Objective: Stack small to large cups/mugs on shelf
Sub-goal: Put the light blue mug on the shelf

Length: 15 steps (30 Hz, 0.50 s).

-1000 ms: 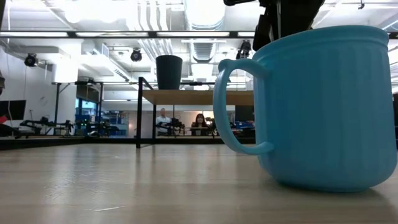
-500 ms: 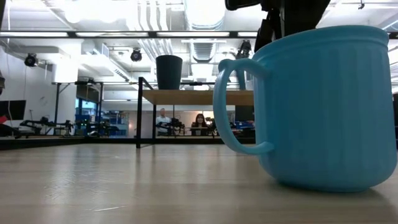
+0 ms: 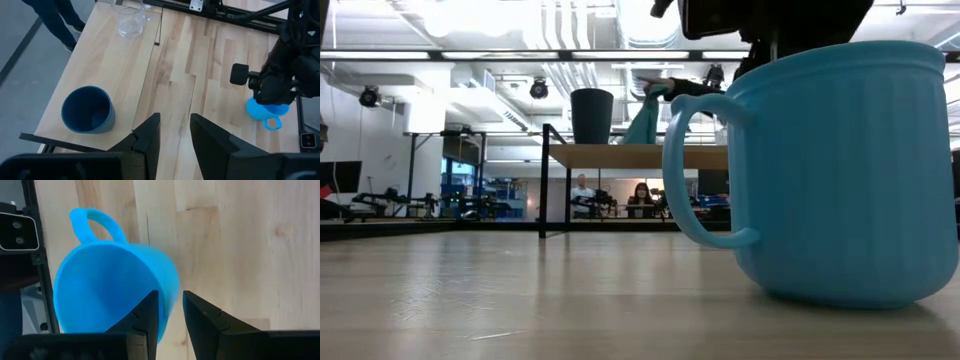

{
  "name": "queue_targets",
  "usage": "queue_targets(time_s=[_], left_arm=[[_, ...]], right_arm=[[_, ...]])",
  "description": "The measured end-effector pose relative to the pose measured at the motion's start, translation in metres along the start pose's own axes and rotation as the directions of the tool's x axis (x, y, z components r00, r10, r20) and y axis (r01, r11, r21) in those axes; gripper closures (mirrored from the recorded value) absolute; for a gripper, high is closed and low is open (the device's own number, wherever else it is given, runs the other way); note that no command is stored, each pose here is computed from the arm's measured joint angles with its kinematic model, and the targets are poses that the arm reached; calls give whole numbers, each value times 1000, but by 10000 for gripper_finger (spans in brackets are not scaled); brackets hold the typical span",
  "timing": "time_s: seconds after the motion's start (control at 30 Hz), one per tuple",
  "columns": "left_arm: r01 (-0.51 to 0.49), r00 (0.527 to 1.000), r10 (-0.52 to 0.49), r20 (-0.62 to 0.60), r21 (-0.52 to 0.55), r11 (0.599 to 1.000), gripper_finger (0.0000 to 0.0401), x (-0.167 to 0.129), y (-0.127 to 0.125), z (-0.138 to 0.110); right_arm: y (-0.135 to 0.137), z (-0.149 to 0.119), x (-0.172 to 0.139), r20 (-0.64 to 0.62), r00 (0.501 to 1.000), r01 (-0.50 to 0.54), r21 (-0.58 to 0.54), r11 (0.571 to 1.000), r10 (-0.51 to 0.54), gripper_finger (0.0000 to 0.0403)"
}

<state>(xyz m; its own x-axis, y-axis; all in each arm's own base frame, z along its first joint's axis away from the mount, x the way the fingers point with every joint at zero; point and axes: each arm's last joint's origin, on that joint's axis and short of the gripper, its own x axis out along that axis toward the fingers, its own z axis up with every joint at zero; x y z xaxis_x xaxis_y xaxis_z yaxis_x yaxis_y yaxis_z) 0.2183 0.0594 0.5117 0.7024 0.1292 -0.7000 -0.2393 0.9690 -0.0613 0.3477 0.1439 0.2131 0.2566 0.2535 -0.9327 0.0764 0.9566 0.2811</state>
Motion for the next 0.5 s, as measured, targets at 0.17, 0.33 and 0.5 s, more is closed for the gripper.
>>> queue_targets(time_s=[0.17, 0.33, 0.5], left_arm=[[0, 1000, 0, 0, 0, 1000, 308, 0, 0, 0], [0, 1000, 0, 0, -1, 1000, 308, 0, 0, 0], [1, 1000, -1, 0, 0, 1000, 308, 0, 0, 0]], right_arm=[[-2, -2, 9, 30, 999, -17, -1, 1000, 17, 319], [-6, -5, 19, 51, 998, -30, 35, 999, 29, 319], [-9, -10, 27, 51, 998, -32, 56, 998, 29, 321]])
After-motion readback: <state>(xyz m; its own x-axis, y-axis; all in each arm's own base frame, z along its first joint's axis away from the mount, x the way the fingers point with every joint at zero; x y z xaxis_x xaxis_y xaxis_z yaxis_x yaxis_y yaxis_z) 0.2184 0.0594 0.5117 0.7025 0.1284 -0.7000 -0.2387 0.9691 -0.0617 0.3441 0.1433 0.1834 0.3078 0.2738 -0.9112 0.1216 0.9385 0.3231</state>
